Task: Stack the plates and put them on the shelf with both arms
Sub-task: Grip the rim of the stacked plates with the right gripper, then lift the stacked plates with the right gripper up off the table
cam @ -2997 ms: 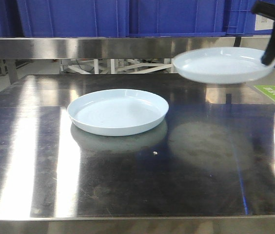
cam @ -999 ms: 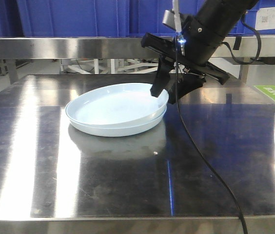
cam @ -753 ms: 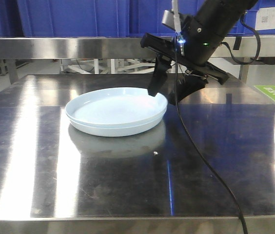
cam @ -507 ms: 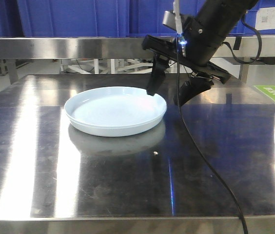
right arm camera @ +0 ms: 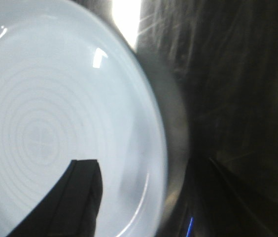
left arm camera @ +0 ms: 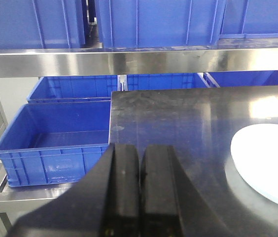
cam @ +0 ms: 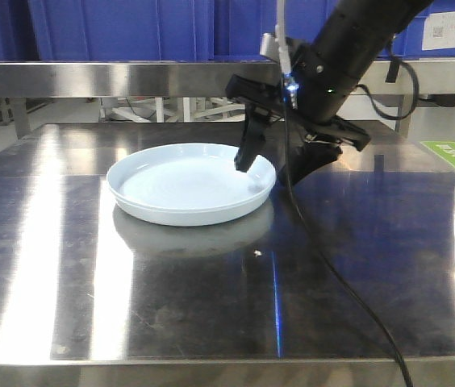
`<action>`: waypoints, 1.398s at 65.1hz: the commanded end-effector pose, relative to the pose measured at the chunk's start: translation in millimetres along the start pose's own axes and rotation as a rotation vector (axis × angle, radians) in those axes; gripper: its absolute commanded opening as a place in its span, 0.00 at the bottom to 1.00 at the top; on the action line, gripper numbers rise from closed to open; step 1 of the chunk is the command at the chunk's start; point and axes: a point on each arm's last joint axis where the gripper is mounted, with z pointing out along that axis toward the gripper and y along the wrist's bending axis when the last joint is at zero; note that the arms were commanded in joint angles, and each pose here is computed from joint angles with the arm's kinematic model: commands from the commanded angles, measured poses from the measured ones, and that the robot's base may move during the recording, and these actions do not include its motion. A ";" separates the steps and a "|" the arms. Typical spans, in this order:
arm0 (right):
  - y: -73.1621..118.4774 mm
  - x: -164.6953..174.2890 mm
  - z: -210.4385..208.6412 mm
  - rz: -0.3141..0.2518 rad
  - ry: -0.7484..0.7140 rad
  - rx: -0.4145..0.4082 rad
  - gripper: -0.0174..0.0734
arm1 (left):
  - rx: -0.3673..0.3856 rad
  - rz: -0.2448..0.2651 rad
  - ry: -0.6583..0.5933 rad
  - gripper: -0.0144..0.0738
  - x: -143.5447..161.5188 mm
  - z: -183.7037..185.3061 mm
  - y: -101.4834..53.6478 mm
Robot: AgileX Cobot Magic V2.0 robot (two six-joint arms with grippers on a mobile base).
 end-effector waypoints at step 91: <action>30.4 -22.2 -80.6 -0.139 -0.330 0.001 0.25 | -0.005 -0.006 -0.110 0.26 -17.3 -1.4 0.6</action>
